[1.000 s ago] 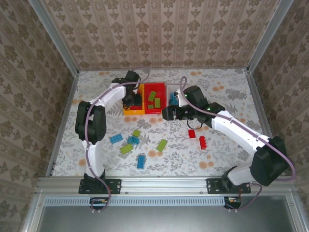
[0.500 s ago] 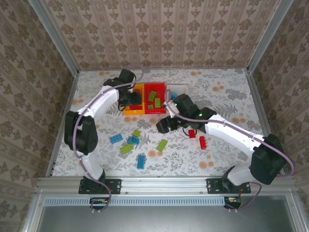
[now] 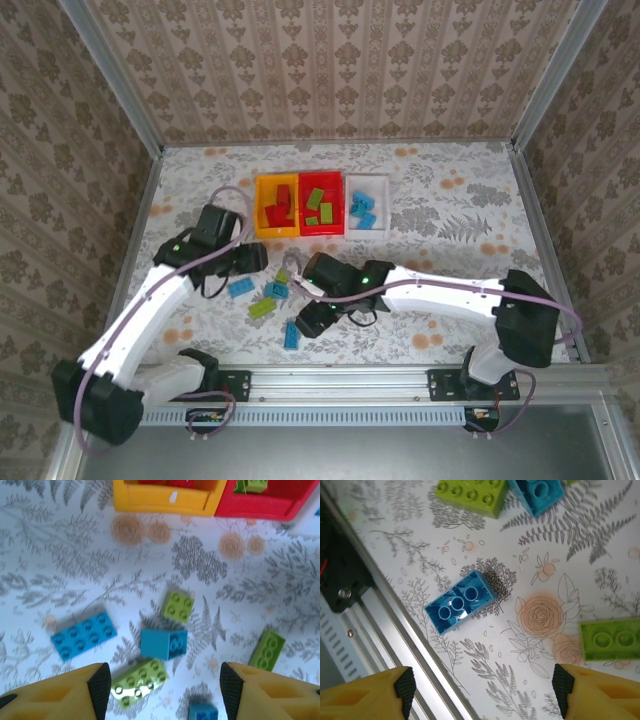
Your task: Sort the legos into containers by color
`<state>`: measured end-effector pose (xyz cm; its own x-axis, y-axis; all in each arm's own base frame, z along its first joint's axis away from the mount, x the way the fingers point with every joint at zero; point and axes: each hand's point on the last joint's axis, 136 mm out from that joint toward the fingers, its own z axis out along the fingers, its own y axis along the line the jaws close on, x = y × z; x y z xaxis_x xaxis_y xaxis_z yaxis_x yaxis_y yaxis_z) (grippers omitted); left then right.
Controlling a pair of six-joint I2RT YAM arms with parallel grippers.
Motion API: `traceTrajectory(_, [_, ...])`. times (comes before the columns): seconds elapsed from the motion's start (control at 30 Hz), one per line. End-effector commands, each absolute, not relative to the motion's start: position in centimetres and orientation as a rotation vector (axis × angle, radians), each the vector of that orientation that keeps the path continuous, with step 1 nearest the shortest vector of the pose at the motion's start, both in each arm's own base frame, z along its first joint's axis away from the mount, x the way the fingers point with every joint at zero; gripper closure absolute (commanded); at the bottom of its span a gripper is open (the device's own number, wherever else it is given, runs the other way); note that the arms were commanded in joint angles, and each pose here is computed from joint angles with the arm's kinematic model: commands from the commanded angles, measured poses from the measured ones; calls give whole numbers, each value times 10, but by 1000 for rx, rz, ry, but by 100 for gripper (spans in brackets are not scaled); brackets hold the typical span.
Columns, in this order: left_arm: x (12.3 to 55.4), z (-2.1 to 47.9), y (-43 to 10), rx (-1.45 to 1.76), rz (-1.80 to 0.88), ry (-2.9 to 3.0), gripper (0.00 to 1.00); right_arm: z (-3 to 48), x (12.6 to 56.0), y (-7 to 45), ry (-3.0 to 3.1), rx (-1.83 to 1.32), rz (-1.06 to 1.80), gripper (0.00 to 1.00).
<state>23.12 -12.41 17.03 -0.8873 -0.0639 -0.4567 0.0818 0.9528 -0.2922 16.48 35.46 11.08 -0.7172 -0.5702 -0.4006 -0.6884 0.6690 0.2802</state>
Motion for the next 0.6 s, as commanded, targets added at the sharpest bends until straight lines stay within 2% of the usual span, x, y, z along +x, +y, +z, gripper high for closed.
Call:
traceTrajectory(0.0, [199,169,-116,22,-460,2655,38,95,168,346,2876,-623,475,28])
traceTrajectory(0.13, [174,174,-111,104,-499,2634,37,74,162,352,3035,-310,422,28])
traceTrajectory(0.23, [160,180,-114,190,-538,2600,36,65,161,366,3045,-197,412,26])
traceTrajectory(0.57, [154,192,-116,186,-579,2523,34,42,155,391,3154,-242,192,22])
